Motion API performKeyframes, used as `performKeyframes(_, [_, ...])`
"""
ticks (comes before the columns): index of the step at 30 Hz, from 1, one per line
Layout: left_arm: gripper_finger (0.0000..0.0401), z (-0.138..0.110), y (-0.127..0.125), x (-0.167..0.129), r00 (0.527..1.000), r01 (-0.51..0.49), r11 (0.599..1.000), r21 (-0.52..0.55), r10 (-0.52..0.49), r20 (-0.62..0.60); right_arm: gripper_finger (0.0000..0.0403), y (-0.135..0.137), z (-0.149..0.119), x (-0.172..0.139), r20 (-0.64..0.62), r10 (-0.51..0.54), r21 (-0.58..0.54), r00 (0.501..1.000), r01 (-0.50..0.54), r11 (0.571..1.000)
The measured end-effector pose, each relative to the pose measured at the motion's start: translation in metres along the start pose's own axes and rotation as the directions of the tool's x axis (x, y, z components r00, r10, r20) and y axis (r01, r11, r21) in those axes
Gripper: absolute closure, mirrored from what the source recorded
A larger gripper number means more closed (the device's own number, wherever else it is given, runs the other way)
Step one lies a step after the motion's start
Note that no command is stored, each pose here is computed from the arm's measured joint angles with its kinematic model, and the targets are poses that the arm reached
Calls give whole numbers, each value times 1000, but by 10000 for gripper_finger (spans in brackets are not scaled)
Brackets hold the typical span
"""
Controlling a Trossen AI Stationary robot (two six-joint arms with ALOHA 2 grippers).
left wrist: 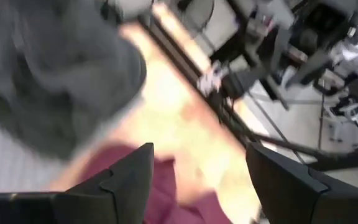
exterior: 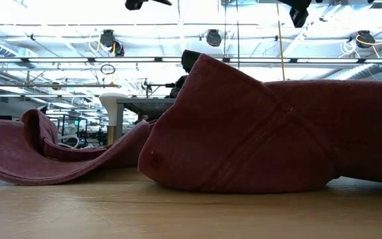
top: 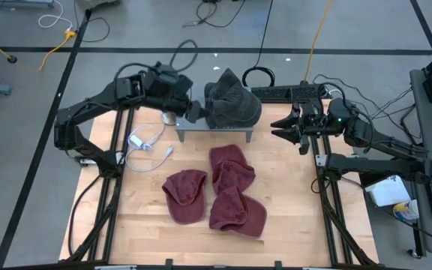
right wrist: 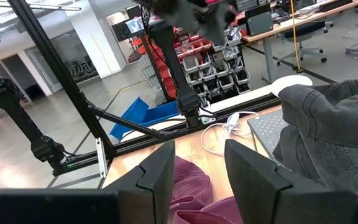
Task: Pick & Place hat
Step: Put the left red cap on the shelf
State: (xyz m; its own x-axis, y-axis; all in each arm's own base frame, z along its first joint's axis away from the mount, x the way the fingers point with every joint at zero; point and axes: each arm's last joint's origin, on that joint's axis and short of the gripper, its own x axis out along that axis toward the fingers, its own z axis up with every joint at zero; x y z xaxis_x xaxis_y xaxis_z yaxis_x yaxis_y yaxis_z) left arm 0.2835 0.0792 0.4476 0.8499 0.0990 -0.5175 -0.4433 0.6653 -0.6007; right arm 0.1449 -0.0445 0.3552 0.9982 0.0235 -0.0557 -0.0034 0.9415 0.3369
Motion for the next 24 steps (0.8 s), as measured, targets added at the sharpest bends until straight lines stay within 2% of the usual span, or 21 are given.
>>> performKeyframes(5, [139, -22, -9, 0, 987, -11, 990, -137, -11, -158, 271, -2, -1, 3, -12, -4, 5, 1000, 4, 1000])
performKeyframes(10, [152, -47, -21, 0, 958, -74, 974, -213, 10, -286, 271, -2, -1, 4, -14, -5, 2, 1000, 5, 1000])
performKeyframes(17, [164, -88, -40, -7, 915, -242, 941, -237, 140, -377, 271, -2, -1, 4, -14, -5, -17, 1000, 4, 1000])
performKeyframes(20, [163, -108, -48, -6, 888, -329, 914, -236, 215, -406, 271, -2, -1, 4, -14, -5, -33, 1000, 4, 999])
performKeyframes(24, [150, -129, -57, -4, 873, -372, 890, -262, 240, -424, 271, -2, -1, 4, -15, -5, -69, 1000, 4, 998])
